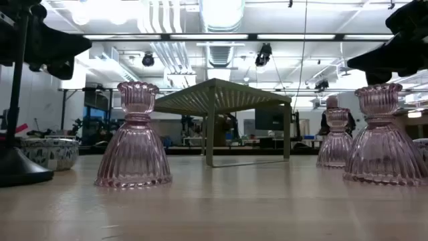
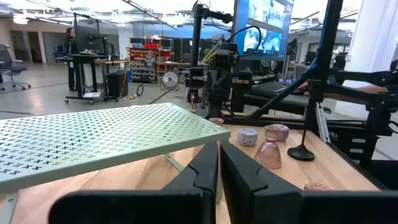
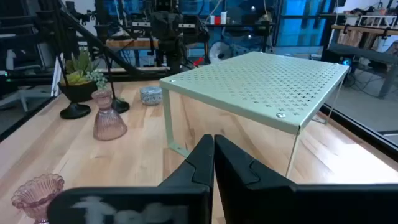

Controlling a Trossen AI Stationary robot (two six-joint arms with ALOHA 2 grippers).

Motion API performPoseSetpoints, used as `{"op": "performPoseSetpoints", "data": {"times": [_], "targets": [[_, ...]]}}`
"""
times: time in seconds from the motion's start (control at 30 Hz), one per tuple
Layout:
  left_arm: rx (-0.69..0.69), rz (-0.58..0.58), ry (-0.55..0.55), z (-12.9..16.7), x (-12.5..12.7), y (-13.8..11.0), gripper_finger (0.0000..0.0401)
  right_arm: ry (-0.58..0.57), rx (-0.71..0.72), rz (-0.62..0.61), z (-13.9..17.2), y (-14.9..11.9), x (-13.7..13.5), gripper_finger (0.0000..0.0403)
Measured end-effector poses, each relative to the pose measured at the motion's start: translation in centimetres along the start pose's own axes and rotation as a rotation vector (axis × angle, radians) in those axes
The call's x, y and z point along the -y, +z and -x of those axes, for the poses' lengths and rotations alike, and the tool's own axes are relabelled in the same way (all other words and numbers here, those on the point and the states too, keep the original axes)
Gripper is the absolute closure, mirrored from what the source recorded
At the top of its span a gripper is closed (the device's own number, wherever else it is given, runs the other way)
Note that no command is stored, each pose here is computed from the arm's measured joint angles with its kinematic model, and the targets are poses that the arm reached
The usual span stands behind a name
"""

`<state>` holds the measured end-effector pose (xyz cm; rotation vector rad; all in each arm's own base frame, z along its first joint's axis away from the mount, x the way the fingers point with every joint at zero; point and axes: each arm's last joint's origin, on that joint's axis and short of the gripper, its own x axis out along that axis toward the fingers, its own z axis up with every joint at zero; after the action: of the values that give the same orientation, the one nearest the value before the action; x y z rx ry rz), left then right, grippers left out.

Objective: Pick & Place candle stick holders

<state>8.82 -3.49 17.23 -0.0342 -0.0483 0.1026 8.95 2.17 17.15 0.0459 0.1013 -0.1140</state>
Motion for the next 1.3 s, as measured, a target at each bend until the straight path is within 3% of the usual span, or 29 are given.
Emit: {"op": "performPoseSetpoints", "data": {"times": [1.17, 1.23, 1.3], "targets": [[0.000, 0.000, 0.000, 0.00, 0.00, 0.00, 0.0380, 0.000, 0.000, 0.000, 0.00, 0.00, 0.00, 0.0394], [0.000, 0.000, 0.000, 0.00, 0.00, 0.00, 0.0380, -0.004, 0.000, 0.050, 0.00, 0.00, 0.01, 0.0394], [0.000, 0.001, 0.000, 0.00, 0.00, 0.00, 0.0380, -0.023, 0.000, 0.203, -0.01, 0.01, 0.08, 0.0394]]}}
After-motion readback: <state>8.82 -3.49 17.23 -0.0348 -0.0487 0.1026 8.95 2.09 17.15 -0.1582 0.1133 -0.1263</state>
